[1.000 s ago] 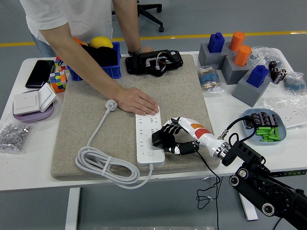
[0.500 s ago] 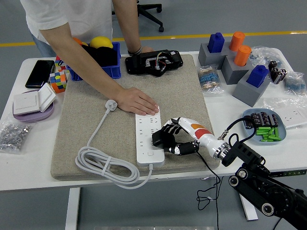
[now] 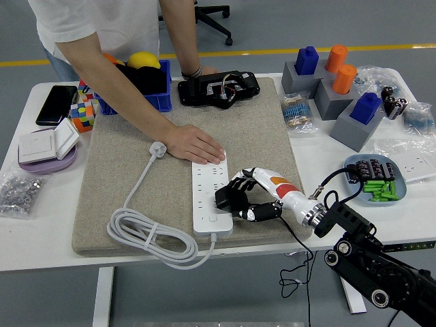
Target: Press the white button,pick up the black plug,place it near the board,insert it into the board
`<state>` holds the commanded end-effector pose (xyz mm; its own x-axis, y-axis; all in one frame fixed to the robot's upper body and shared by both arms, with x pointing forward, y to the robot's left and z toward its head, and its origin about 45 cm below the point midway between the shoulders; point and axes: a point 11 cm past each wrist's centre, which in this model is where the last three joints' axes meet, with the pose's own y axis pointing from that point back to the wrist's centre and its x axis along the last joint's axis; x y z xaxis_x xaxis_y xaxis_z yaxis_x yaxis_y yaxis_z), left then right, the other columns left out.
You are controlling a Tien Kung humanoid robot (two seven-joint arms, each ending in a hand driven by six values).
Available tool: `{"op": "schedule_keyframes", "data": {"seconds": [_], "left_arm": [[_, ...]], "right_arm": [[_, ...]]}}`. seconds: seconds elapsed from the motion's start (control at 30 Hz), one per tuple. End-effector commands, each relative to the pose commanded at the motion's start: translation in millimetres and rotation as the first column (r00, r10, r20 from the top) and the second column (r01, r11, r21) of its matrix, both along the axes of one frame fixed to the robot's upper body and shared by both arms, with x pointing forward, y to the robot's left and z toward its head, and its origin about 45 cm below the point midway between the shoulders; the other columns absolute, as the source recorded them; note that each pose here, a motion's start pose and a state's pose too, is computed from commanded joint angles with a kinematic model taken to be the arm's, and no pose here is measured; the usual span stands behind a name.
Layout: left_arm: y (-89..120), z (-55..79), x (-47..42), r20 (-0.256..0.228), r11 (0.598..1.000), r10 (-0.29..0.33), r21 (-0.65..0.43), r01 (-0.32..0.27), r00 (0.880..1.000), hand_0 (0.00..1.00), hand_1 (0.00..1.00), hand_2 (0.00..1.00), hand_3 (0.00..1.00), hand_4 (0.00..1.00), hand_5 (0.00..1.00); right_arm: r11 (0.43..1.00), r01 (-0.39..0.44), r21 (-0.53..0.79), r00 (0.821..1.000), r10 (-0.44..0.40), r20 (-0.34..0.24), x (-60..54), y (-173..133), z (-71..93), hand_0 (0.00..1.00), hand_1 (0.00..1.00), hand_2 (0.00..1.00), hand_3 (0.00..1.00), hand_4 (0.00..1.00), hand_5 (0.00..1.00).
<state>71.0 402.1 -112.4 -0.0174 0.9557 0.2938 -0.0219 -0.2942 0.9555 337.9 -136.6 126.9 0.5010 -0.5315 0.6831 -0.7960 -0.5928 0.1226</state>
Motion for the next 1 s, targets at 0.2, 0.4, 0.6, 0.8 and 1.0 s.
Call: {"op": "schedule_keyframes", "data": {"seconds": [0.2,0.4,0.6,0.8,1.0], "left_arm": [[0.3,0.3,1.4,0.003,1.0,-0.002,0.001,0.002,1.0,0.466,0.496,0.512,0.578,0.598,0.257],[-0.1,0.2,1.8,0.005,1.0,0.0,0.0,0.0,1.0,0.466,0.496,0.512,0.578,0.598,0.256],[0.0,0.2,1.5,0.005,1.0,0.003,0.0,-0.003,1.0,0.465,0.496,0.512,0.578,0.598,0.257],[-0.2,0.1,1.2,0.005,1.0,0.003,0.0,-0.003,1.0,0.466,0.496,0.512,0.577,0.599,0.257],[-0.2,0.2,2.0,0.007,1.0,0.005,0.0,-0.005,1.0,0.466,0.496,0.511,0.578,0.599,0.258]], "right_arm": [[1.0,0.012,0.014,1.0,-0.012,0.019,3.5,-0.9,4.4,0.698,0.677,0.648,0.615,0.95,0.053],[1.0,0.016,0.019,1.0,-0.016,0.024,5.1,0.1,5.3,0.714,0.701,0.668,0.637,0.976,0.093],[1.0,0.007,0.013,1.0,-0.007,0.015,3.9,0.7,4.7,0.727,0.705,0.668,0.642,0.978,0.091],[1.0,0.001,0.013,1.0,-0.002,0.009,2.2,0.9,3.6,0.714,0.686,0.662,0.641,0.971,0.088],[1.0,0.002,0.027,1.0,-0.003,0.03,2.0,0.9,6.3,0.6,0.562,0.571,0.622,0.902,0.002]]}}
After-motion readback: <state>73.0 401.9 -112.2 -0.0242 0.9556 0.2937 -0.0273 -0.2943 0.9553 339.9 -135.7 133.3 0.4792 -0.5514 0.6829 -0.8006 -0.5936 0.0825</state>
